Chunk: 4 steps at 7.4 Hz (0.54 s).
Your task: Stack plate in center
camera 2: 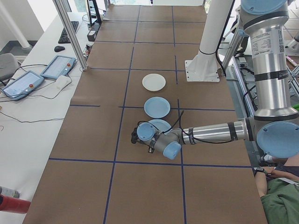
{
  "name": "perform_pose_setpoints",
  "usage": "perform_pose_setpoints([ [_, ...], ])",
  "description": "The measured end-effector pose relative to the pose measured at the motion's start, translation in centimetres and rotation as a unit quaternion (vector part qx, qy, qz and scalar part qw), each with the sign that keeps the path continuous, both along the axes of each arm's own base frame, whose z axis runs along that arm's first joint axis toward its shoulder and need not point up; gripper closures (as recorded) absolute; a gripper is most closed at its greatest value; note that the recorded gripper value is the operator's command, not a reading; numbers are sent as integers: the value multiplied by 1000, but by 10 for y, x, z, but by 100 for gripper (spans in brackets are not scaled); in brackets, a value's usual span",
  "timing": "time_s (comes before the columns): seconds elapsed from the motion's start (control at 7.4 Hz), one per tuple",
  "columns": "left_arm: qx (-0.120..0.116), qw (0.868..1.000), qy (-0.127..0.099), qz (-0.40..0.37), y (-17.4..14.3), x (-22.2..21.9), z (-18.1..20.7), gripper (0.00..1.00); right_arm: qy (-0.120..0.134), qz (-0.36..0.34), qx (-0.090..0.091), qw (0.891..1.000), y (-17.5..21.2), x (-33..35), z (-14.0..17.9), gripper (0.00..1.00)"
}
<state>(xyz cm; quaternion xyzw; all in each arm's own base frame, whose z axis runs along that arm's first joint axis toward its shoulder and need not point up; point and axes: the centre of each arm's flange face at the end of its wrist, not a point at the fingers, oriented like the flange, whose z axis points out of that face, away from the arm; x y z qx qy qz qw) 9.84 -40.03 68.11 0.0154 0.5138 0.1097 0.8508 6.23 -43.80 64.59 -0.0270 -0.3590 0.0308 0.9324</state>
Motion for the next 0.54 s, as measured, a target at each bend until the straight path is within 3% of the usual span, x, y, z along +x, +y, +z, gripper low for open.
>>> perform_pose_setpoints([
  [0.27,-5,999,8,-30,-12,-13,-19,100,0,0,0,1000,0,0,0,0],
  [0.54,-40,997,15,-59,-28,2,-55,100,0,0,0,1000,0,0,0,0],
])
